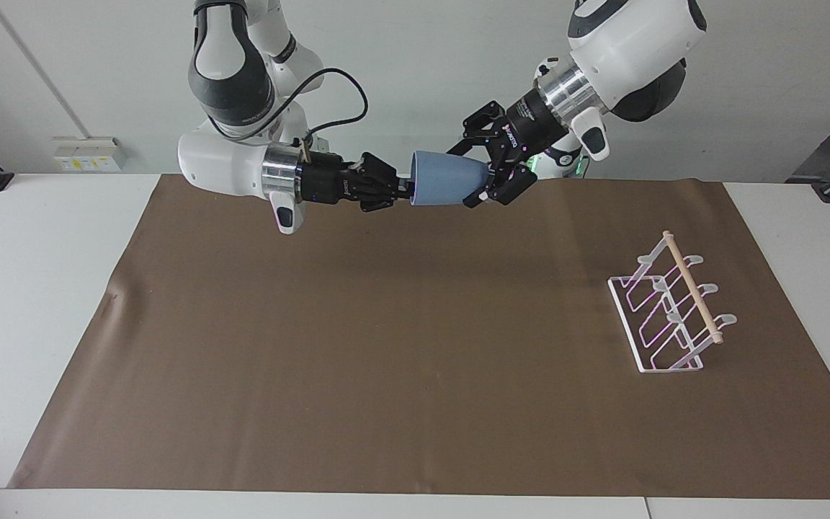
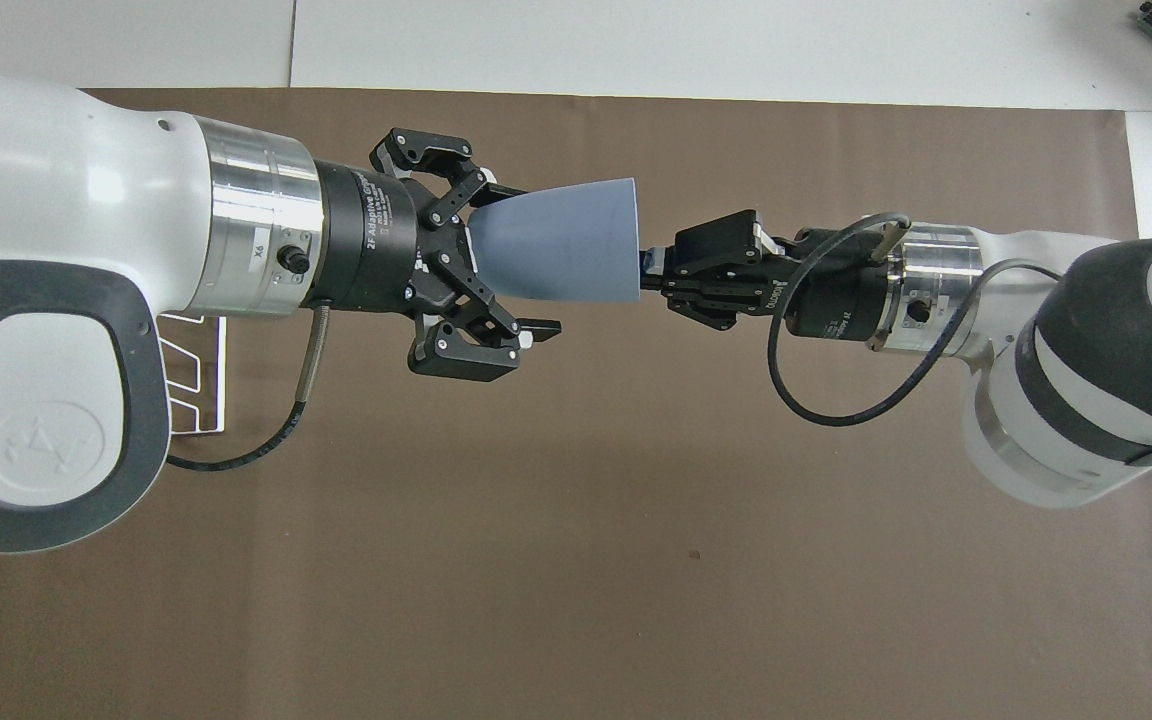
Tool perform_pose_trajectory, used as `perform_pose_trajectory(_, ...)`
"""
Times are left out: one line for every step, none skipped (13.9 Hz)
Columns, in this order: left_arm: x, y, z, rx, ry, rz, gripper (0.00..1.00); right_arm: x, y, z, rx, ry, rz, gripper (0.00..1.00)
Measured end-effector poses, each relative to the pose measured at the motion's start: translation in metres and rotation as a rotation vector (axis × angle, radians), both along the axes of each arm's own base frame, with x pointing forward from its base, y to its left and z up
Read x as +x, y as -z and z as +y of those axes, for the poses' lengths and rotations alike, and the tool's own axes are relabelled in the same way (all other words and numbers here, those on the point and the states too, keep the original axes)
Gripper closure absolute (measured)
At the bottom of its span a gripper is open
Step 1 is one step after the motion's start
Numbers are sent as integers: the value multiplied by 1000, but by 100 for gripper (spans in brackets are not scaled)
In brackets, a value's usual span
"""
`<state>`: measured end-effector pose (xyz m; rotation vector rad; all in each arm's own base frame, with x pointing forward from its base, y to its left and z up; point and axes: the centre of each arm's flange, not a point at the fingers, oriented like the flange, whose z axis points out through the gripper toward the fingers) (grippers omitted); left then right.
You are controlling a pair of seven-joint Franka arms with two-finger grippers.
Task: Hang cup on cup holder
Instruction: 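Close the left gripper around the cup's closed end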
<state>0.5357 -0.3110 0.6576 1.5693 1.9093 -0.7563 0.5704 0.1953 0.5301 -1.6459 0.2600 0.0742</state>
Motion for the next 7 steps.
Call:
perform_pose_trajectory(0,0,0,0,1,0,0,0,0,0,0,0,0,96)
perform_pose_trajectory(0,0,-1,0,0,2,0,0,0,0,0,0,0,96)
perform_pose_trajectory(0,0,-1,0,-2,4,0,0,0,0,0,0,0,96)
perform_pose_trajectory(0,0,-1,-1,-7,7,0,0,0,0,0,0,1,96)
perform_pose_trajectory(2,-1,1,-5,-21,5,11,-1,0,0,0,-1,1,96)
perform_pose_trajectory(3,-1,2,-6,-27,5,21,-1,0,-1,0,0,1,96)
perform_pose_trajectory(2,-2,2,-6,-27,4,22,-1,0,-1,1,0,2,96)
